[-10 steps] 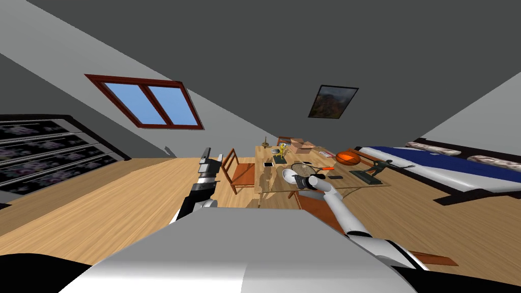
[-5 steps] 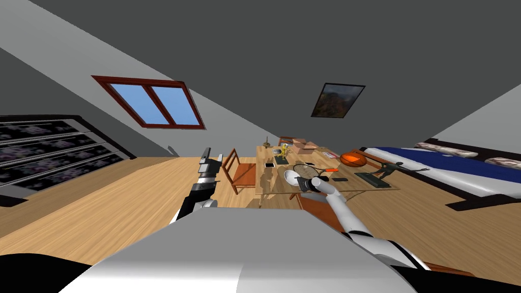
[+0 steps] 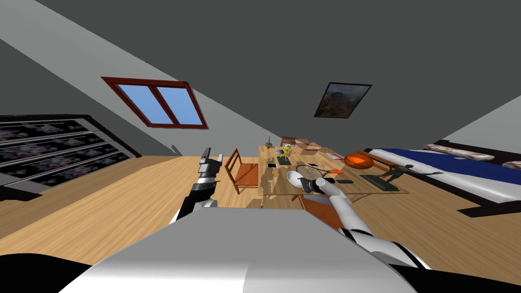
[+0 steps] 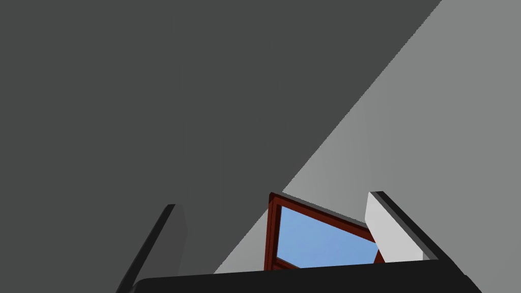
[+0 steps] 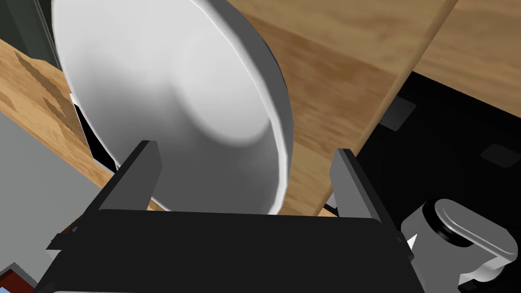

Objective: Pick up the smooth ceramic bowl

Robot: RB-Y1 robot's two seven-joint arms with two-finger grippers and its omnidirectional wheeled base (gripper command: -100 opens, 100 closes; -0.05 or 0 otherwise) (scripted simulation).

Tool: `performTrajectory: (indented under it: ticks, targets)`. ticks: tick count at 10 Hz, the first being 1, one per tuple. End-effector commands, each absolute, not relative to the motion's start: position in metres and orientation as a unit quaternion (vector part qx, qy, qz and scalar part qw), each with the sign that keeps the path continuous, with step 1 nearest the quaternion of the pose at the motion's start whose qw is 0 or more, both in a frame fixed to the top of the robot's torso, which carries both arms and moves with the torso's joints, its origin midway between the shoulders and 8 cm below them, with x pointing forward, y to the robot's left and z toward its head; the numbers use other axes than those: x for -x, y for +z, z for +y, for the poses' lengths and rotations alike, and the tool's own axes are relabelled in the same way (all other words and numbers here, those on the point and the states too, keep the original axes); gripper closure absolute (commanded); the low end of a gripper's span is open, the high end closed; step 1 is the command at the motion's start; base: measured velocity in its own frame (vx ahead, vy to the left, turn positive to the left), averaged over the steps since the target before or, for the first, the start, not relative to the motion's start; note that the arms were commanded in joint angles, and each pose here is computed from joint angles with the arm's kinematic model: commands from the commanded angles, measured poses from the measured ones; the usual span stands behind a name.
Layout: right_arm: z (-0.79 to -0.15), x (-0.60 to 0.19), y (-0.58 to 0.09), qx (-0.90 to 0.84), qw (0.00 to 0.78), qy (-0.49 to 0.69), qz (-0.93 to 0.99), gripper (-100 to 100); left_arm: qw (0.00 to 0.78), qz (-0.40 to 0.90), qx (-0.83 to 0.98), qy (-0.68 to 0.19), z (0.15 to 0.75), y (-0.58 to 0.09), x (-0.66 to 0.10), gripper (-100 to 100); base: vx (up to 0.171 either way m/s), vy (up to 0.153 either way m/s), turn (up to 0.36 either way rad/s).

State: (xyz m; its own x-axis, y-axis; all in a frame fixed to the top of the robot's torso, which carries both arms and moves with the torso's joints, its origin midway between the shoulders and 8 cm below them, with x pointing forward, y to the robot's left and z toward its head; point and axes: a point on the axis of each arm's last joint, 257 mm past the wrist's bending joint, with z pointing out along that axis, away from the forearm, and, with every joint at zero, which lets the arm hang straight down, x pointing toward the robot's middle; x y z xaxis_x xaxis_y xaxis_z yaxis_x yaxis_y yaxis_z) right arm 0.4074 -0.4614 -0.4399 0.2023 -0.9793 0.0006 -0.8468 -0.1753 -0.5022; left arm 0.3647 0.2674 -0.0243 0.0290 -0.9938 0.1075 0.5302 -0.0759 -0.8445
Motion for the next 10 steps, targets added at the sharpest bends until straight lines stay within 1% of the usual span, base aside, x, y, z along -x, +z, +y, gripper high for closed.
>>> performTrajectory:
  ticks: [1,10]
  targets:
    - [-0.475,-0.403,-0.442,0.744,0.201,-0.165,0.616,-100,0.608,0.304,0.381,-0.627,0.267,-0.024,-0.365,0,0.010,0.036,0.049]
    - [-0.509,-0.382,-0.453,0.737,0.203,-0.165,0.623,-100,0.608,0.304,0.381,-0.627,0.267,-0.024,-0.365,0,0.009,0.038,0.039]
